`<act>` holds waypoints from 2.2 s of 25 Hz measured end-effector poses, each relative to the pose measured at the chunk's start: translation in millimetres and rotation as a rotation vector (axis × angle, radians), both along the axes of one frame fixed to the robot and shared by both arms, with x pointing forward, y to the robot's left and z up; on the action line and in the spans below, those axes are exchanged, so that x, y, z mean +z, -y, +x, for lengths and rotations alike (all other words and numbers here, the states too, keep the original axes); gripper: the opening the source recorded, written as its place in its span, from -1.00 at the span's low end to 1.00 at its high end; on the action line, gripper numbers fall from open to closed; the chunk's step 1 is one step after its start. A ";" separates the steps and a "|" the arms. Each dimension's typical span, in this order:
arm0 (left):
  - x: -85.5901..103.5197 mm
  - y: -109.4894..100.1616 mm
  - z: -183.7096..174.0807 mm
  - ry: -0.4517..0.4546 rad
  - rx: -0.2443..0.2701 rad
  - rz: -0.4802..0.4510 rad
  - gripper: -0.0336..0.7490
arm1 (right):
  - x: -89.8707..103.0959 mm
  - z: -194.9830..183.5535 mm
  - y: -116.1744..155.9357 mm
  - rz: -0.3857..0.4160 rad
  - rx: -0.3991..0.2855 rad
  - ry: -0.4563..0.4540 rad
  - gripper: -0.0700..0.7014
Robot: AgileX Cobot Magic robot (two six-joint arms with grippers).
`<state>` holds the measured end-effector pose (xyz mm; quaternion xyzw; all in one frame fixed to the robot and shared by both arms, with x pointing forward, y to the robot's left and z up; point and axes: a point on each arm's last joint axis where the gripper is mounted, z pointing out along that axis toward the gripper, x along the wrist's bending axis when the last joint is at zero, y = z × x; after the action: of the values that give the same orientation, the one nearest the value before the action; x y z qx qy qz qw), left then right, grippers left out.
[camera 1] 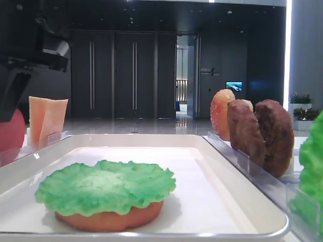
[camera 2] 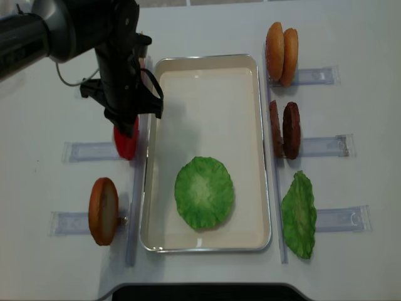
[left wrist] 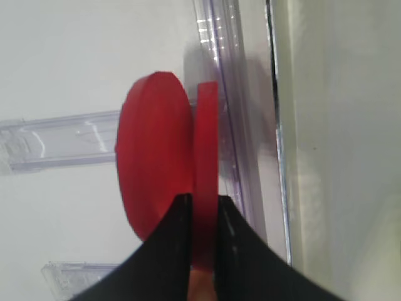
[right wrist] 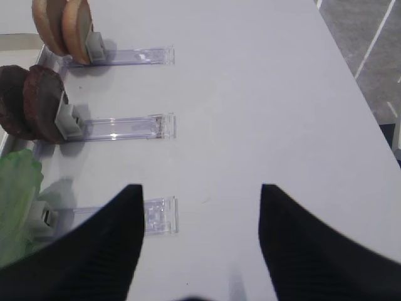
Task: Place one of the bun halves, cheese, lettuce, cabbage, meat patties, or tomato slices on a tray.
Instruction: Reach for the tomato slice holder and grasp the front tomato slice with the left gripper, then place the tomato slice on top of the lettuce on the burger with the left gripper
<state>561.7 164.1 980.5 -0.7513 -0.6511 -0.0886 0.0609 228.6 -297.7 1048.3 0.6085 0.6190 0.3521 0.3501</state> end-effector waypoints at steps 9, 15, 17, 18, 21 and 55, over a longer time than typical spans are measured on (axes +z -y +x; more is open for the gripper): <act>22.0 3.5 7.6 0.054 0.001 -0.024 -0.75 | 0.0 0.0 0.0 0.000 0.000 0.000 0.20; 31.3 7.8 5.2 0.054 0.014 -0.085 -0.75 | 0.0 0.0 0.0 0.000 0.000 0.000 0.20; 34.9 9.5 2.5 0.048 0.020 -0.116 -0.75 | 0.0 0.0 0.0 0.000 0.000 0.000 0.20; 36.7 10.7 1.1 0.045 0.024 -0.136 -0.75 | 0.0 0.0 0.0 0.000 0.000 0.000 0.20; 43.8 14.4 -4.1 0.032 0.024 -0.198 -0.75 | 0.0 0.0 0.0 0.000 0.000 0.000 0.20; 13.7 28.2 -92.2 0.007 -0.025 -0.848 -0.75 | 0.0 0.0 0.0 0.000 0.000 0.000 0.20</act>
<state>469.5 135.9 994.2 -0.7173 -0.6210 0.1840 -0.2567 228.6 -297.7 1048.3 0.6085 0.6190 0.3521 0.3501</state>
